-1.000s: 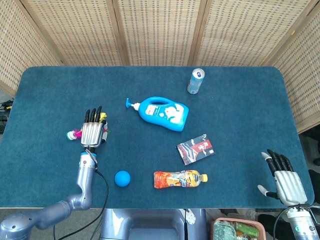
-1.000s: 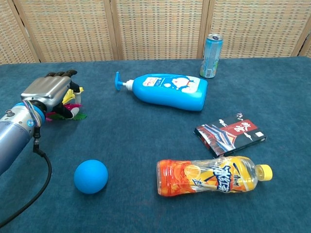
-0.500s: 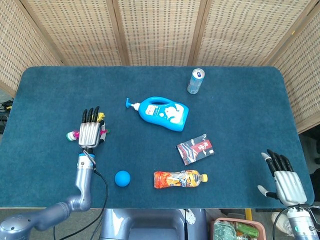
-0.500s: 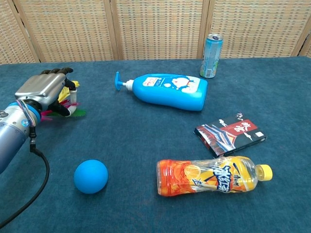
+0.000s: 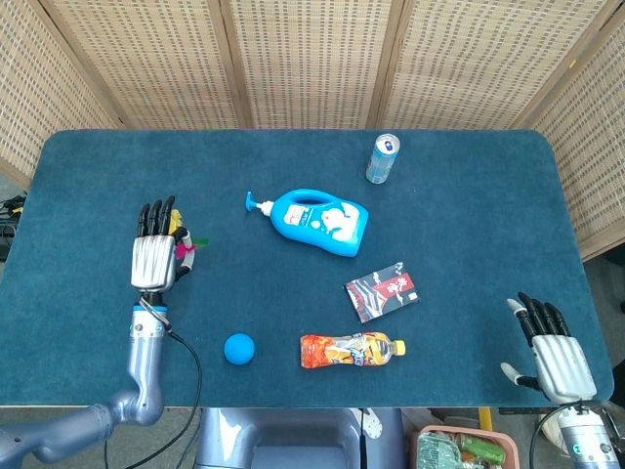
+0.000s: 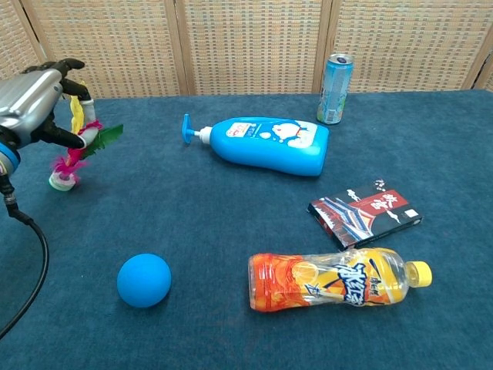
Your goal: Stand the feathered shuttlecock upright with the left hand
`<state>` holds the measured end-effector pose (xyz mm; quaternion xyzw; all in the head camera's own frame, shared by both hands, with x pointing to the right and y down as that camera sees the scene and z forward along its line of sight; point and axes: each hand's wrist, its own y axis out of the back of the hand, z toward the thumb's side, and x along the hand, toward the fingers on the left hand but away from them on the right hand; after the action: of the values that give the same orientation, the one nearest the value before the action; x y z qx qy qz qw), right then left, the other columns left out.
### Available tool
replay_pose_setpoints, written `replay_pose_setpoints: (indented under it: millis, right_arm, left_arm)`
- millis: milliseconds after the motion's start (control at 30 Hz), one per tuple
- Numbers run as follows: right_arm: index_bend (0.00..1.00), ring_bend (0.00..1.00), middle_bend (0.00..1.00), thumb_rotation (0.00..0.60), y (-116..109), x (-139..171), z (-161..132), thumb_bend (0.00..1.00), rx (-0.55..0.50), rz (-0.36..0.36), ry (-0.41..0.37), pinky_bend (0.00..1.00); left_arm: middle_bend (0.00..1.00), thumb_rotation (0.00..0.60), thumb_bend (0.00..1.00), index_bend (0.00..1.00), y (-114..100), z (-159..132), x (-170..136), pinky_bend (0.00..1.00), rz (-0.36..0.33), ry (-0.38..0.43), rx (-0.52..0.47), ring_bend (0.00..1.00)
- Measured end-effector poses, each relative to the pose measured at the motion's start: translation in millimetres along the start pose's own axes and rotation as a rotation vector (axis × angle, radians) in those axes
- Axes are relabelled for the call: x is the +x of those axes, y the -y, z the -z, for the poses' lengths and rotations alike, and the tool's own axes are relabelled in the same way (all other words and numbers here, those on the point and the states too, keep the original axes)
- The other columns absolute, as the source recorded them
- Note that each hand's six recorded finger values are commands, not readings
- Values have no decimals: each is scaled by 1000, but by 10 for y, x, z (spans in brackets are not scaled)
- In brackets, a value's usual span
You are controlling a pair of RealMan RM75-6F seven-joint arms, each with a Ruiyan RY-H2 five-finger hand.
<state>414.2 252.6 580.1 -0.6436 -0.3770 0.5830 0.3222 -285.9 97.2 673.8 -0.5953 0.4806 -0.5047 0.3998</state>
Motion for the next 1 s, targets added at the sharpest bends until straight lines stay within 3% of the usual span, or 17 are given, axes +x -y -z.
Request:
replay_pose_setpoints:
  millis: [200, 400, 1000]
  right_arm:
    - [49, 0, 0, 600, -11, -1, 13, 169, 1, 5, 9, 0]
    - [49, 0, 0, 600, -11, -8, 15, 169, 3, 5, 11, 0]
    - [49, 0, 0, 600, -9, 0, 9, 169, 5, 2, 9, 0]
  left_arm:
    - [104, 600, 435, 637, -230, 135, -82, 0, -56, -22, -121, 0]
    - [110, 600, 436, 637, -319, 200, -126, 0, -102, -16, -216, 0]
    - [107, 600, 438, 601, -120, 333, -213, 0, -105, 1, -306, 0]
